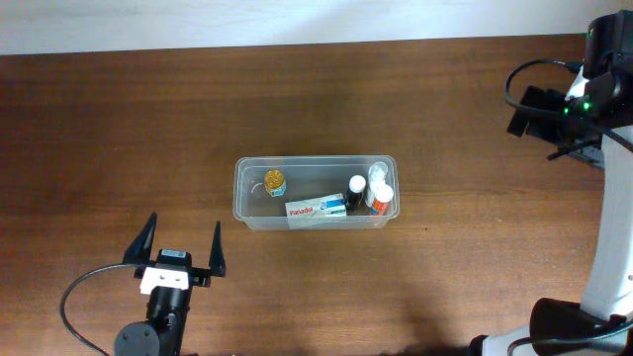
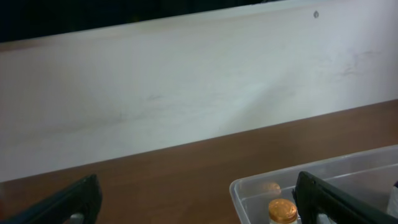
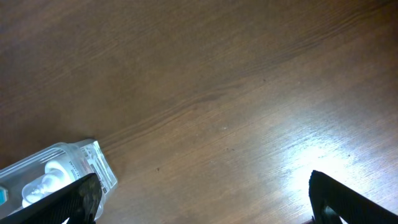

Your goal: Pack container

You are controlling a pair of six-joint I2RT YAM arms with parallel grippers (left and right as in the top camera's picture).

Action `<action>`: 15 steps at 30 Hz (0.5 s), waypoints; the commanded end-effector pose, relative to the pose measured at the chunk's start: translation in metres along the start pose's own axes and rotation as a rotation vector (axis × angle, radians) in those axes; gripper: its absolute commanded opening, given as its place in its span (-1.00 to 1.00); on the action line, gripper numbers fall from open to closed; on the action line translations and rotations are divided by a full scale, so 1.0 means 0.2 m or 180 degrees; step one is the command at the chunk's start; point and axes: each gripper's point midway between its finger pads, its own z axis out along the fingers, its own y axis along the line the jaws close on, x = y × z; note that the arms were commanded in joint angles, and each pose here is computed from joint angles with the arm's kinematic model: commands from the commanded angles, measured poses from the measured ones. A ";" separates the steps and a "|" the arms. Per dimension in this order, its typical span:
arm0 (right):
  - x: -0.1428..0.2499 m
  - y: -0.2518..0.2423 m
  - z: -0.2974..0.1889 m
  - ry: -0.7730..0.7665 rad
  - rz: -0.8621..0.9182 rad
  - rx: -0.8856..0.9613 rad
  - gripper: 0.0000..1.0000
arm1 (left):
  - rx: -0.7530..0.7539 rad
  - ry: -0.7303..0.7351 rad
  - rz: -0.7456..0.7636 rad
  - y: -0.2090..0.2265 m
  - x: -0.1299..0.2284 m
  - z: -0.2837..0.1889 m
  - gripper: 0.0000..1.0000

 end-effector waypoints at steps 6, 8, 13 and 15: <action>-0.01 -0.01 -0.01 -0.0036 0.0040 0.0034 0.97 | 0.0082 0.0061 0.0012 -0.03 0.09 0.00 0.99; -0.01 -0.01 -0.01 -0.0036 0.0040 0.0034 0.97 | 0.0081 0.0056 0.0013 -0.03 0.09 0.00 0.99; -0.01 -0.01 -0.01 -0.0036 0.0040 0.0034 0.97 | -0.0004 0.0168 -0.0012 -0.01 0.13 0.00 0.99; -0.01 -0.01 -0.01 -0.0036 0.0040 0.0034 0.97 | 0.0014 0.0313 -0.0048 -0.02 0.18 0.00 0.99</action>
